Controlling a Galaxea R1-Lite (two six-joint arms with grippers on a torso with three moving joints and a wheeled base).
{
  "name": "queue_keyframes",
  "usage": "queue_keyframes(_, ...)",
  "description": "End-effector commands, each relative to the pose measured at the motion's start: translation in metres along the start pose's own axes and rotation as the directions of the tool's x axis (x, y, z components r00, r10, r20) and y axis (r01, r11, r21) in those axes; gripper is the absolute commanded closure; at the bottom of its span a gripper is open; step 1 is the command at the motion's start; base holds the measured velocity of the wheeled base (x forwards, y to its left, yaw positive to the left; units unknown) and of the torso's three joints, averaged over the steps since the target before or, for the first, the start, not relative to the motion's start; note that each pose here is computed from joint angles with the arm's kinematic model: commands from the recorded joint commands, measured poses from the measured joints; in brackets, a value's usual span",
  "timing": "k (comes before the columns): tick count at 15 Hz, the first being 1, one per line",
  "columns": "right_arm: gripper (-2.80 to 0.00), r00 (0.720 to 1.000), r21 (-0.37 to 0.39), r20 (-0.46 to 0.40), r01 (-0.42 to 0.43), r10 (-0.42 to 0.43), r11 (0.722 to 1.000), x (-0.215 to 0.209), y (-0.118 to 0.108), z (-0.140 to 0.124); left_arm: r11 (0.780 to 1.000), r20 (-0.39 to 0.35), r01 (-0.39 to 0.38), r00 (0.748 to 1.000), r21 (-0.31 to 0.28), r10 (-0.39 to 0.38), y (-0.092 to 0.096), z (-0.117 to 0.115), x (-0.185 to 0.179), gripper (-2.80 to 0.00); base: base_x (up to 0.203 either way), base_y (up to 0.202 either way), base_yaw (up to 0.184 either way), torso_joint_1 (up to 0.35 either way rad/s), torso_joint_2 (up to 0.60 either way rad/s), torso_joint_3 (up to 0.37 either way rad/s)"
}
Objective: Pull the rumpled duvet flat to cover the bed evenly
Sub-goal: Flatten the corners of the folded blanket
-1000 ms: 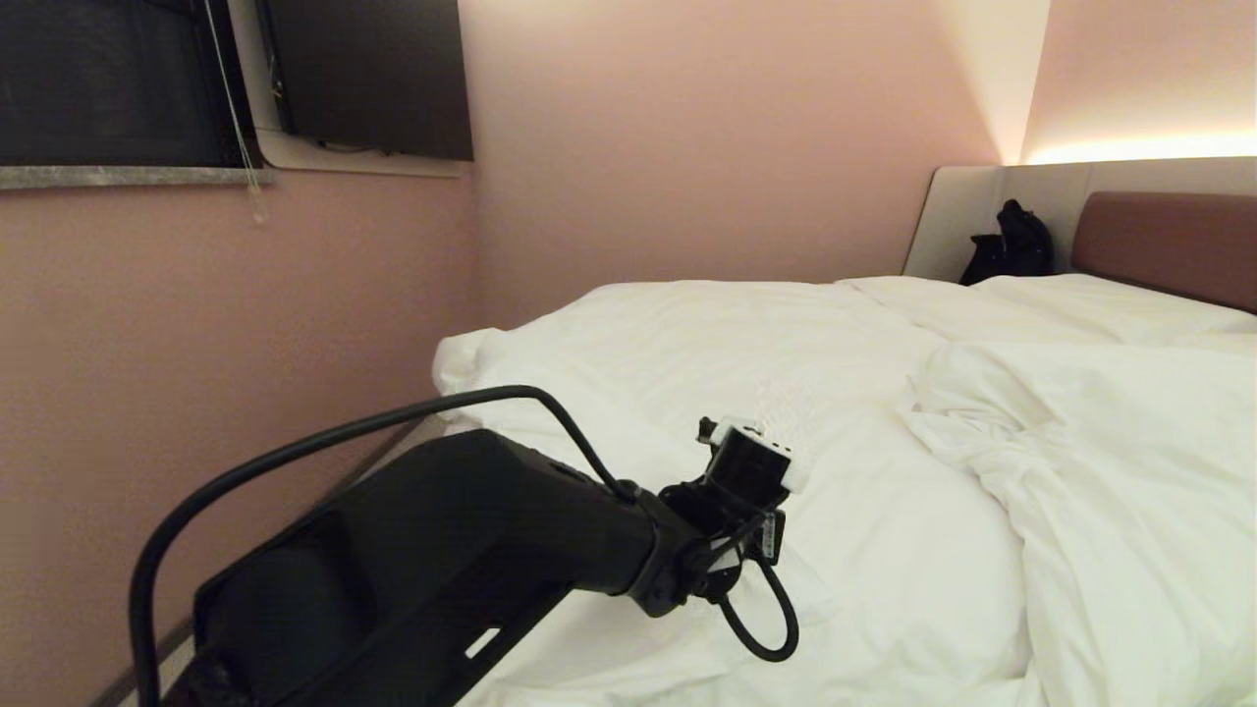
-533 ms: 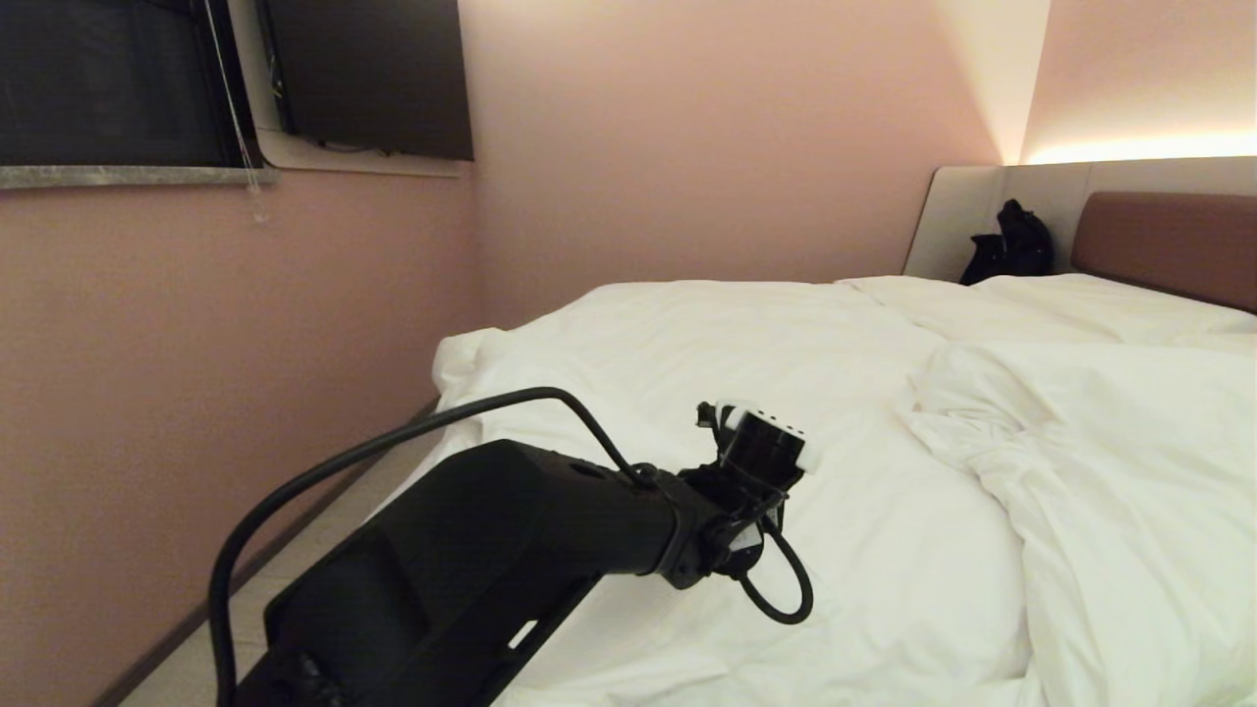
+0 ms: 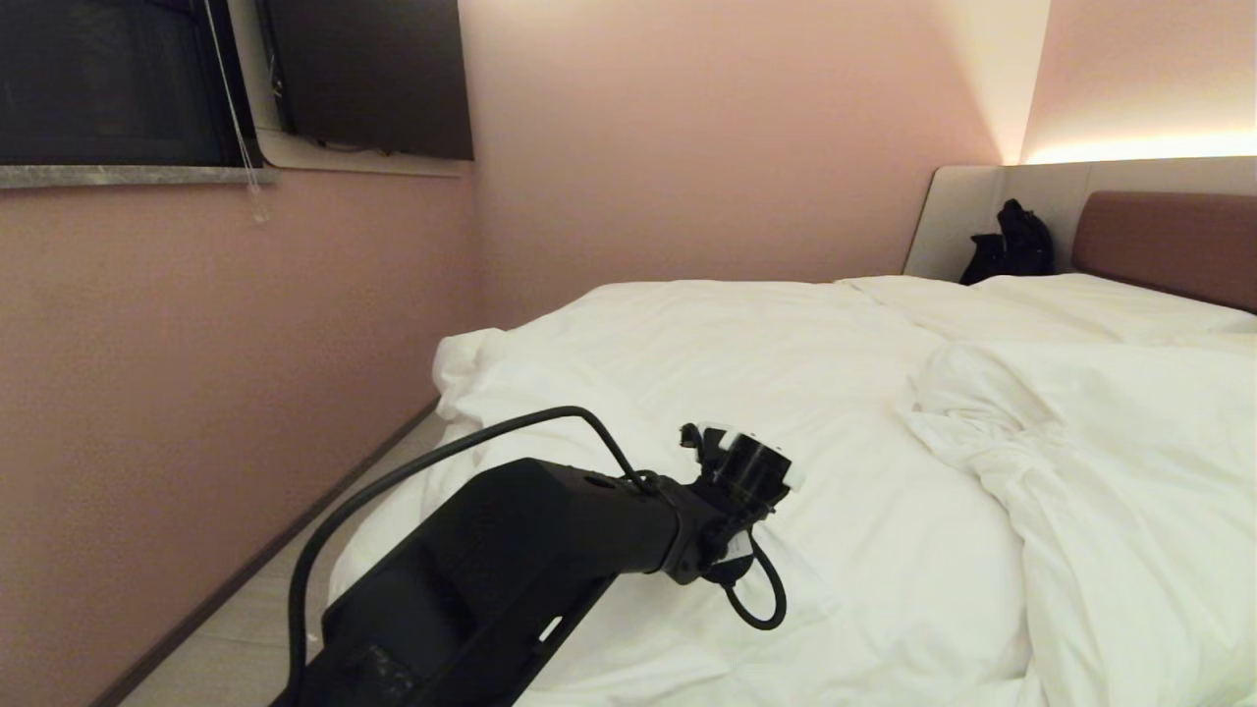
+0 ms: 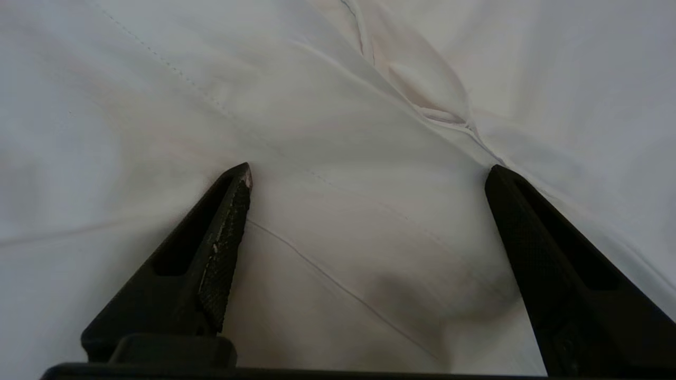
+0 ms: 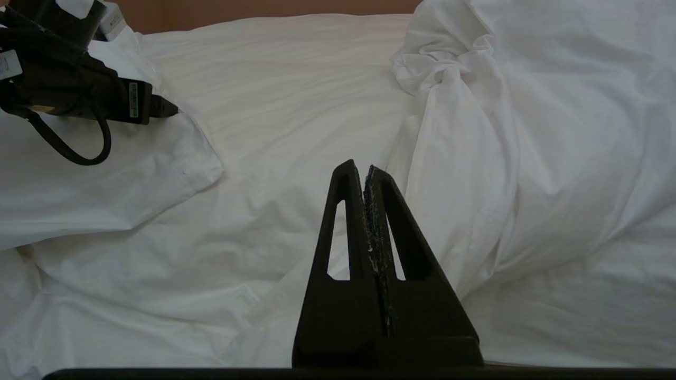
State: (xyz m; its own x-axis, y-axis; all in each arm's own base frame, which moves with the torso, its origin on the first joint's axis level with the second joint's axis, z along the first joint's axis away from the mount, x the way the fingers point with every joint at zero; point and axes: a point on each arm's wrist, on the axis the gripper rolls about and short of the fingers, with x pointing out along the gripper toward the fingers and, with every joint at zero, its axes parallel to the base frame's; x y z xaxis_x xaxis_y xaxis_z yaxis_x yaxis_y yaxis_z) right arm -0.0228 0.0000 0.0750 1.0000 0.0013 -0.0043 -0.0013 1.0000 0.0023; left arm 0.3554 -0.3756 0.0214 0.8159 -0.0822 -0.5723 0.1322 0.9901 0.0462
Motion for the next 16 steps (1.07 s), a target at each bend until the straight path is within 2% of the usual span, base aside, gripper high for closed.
queue_keyframes(1,0.00,1.000,0.001,0.000,0.000,0.000,1.000,0.000,0.000,0.000,0.999,-0.039,-0.030,0.999,0.023,0.030,0.003,-0.015,0.012,-2.80,0.000,0.000,0.000,0.000,0.00,0.000)
queue_keyframes(6,0.00,1.000,0.000,0.000,0.000,0.000,1.000,0.000,0.000,0.000,0.995,-0.104,-0.074,0.991,0.062,0.081,0.014,-0.024,0.021,-2.80,0.000,0.000,0.000,0.000,0.00,0.000)
queue_keyframes(11,0.00,1.000,0.000,0.000,-0.001,0.001,1.000,0.000,0.000,0.000,0.994,-0.122,-0.080,0.989,0.074,0.089,0.014,-0.032,0.026,-2.80,0.000,0.000,0.000,0.000,0.00,0.000)
queue_keyframes(12,0.00,1.000,0.001,0.000,0.000,0.000,1.000,0.000,0.000,0.000,0.994,-0.123,-0.081,0.988,0.074,0.089,0.014,-0.032,0.026,-0.57,0.000,0.000,0.000,0.000,0.00,0.000)
queue_keyframes(13,0.00,1.000,-0.001,0.000,0.000,0.000,1.000,0.000,0.000,0.000,0.994,-0.125,-0.081,0.988,0.077,0.090,0.014,-0.032,0.026,0.00,0.000,0.000,0.000,0.000,0.00,0.000)
queue_keyframes(16,0.00,1.000,0.001,0.000,0.000,0.000,1.000,0.000,0.000,0.000,0.994,-0.122,-0.079,0.989,0.069,0.087,0.014,-0.032,0.026,0.00,0.000,0.000,0.000,0.000,0.00,0.000)
